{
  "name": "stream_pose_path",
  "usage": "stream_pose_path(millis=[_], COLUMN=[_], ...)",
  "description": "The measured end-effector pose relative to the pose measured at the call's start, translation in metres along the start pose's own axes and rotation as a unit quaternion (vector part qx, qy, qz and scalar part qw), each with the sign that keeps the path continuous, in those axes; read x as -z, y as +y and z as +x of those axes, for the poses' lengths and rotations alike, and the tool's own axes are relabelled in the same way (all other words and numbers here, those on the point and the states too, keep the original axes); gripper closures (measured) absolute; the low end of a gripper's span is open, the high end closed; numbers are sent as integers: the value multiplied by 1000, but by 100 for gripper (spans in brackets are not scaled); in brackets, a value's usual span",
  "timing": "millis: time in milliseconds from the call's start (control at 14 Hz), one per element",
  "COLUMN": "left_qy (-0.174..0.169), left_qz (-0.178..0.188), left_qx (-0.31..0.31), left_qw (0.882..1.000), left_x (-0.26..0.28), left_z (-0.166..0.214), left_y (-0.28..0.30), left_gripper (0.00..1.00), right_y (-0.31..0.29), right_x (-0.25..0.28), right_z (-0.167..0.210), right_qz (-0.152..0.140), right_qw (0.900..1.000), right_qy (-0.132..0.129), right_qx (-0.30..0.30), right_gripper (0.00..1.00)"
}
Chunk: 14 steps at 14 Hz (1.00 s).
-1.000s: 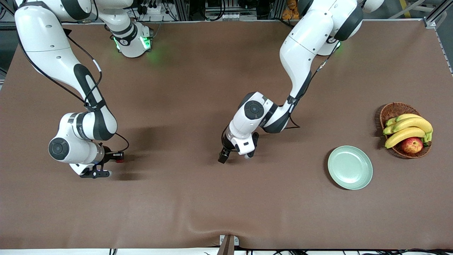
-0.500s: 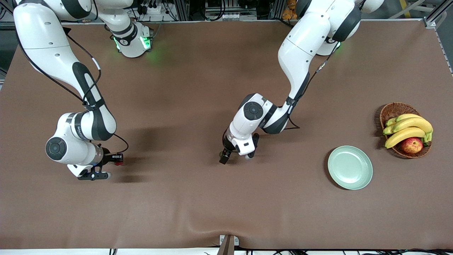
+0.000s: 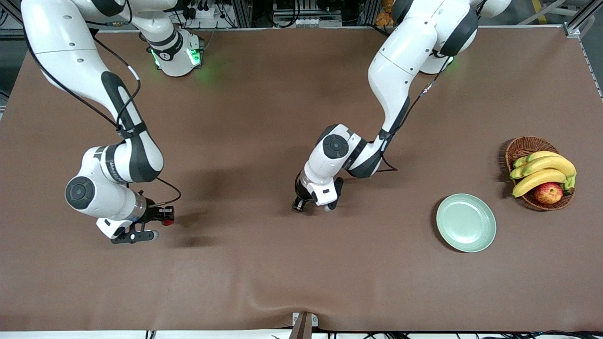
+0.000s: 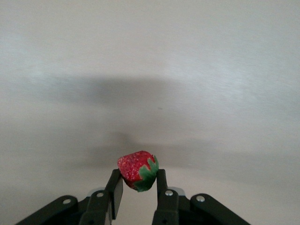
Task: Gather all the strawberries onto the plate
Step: 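Grasp the middle strawberry with the left gripper while the right gripper grasps another, then place the strawberry on the plate with the left gripper while the right gripper carries another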
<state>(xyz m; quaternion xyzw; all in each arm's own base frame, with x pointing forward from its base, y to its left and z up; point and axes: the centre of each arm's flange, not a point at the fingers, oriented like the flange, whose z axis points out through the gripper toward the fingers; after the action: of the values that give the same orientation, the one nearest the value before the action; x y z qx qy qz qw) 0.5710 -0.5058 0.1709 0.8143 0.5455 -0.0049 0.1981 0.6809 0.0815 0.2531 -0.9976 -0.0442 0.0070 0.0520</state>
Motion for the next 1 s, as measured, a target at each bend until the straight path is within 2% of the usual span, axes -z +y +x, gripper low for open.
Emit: stream_pose_path(millis=[214, 357, 571, 786, 1000], left_qy=[0, 12, 72, 134, 180], left_qz=[-7, -18, -6, 22, 55], left_qx=[-10, -17, -31, -39, -16], left_qw=[1000, 1000, 997, 990, 982], left_x=[4, 18, 67, 120, 153], left_z=[-1, 5, 38, 76, 138], left_y=[5, 20, 52, 73, 82], left_gripper=[68, 68, 68, 68, 68], right_y=[-41, -67, -102, -134, -188], right_x=[5, 5, 4, 2, -5], right_z=[2, 1, -2, -8, -23], right_qz=[23, 26, 27, 29, 41], right_qw=[1000, 999, 998, 997, 996], right_qy=[6, 5, 4, 1, -10], right_qx=[-17, -34, -57, -72, -84], right_gripper=[67, 67, 67, 67, 67])
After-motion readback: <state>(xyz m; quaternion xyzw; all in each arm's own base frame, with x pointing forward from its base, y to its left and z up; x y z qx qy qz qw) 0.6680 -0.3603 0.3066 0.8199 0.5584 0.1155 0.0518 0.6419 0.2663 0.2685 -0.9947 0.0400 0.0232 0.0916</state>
